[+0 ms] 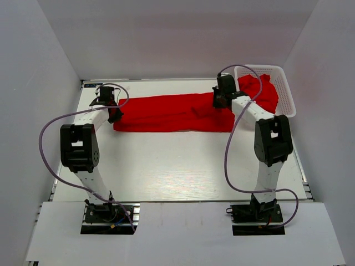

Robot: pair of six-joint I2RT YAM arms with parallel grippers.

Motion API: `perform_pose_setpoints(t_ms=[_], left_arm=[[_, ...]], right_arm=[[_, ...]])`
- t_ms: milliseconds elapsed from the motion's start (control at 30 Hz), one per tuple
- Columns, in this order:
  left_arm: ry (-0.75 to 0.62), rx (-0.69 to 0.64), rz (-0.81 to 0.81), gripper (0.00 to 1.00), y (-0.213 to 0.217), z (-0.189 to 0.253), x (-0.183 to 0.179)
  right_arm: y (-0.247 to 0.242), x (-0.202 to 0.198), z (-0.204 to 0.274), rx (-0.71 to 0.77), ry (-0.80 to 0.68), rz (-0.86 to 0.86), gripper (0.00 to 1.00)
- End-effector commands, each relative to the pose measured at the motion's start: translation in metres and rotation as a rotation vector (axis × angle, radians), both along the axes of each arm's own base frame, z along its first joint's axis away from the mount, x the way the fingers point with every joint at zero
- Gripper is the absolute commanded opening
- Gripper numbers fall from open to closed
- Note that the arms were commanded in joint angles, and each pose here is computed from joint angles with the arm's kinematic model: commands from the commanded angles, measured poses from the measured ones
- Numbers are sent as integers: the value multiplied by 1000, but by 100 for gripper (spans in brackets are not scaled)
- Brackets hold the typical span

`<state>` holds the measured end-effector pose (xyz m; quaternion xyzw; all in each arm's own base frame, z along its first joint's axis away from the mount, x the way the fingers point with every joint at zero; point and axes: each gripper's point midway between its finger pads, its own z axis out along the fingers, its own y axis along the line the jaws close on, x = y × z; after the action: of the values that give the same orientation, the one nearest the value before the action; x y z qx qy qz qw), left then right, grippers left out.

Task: Fold and stack the t-shirts
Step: Fold the other side of the tshirt into a rectangle

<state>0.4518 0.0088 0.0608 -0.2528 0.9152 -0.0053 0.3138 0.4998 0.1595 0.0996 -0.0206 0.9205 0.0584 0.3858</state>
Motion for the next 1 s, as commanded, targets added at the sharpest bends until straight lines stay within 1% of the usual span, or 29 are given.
perform_pose_setpoints(t_ms=[0, 167, 267, 367, 467, 533, 567, 600, 667, 700, 733, 767, 800, 867, 900, 933, 967], left_arm=[[-87, 17, 12, 0, 6, 33, 1], [-107, 8, 5, 0, 4, 43, -7], [-90, 46, 35, 0, 12, 43, -10], [-90, 53, 41, 0, 14, 44, -10], [-79, 53, 40, 0, 14, 36, -6], [-70, 48, 47, 0, 14, 29, 3], [-63, 48, 47, 0, 14, 25, 5], [-67, 55, 53, 0, 16, 26, 10], [-43, 65, 60, 0, 18, 14, 14], [-52, 60, 67, 0, 18, 16, 20], [-49, 60, 67, 0, 18, 13, 23], [-15, 61, 66, 0, 18, 1, 23], [-18, 61, 75, 0, 22, 2, 28], [-14, 55, 82, 1, 22, -3, 33], [-11, 50, 89, 9, 22, -7, 38], [-10, 50, 100, 41, 27, -8, 40], [-28, 51, 114, 60, 28, -4, 47]], right_arm=[[-4, -4, 39, 26, -86, -13, 0], [-13, -11, 55, 17, -122, -24, 0], [-11, -10, 56, 22, -122, -16, 0], [-10, -5, 56, 22, -129, -12, 0], [-6, 2, 52, 18, -126, -4, 0], [-4, 6, 46, 15, -118, 1, 0], [-4, 11, 52, 16, -131, -3, 0], [-6, 15, 42, 7, -115, -11, 0], [-3, 24, 48, 13, -129, -12, 0], [-2, 26, 32, 6, -100, -14, 0], [-1, 32, 37, 2, -113, 2, 0], [2, 32, 32, 18, -97, -10, 0], [3, 42, 29, 24, -100, -15, 0], [4, 48, 17, 32, -81, -34, 0], [5, 57, 26, 45, -108, -47, 7], [5, 62, 9, 34, -85, -53, 16], [2, 66, 4, 30, -83, -63, 23]])
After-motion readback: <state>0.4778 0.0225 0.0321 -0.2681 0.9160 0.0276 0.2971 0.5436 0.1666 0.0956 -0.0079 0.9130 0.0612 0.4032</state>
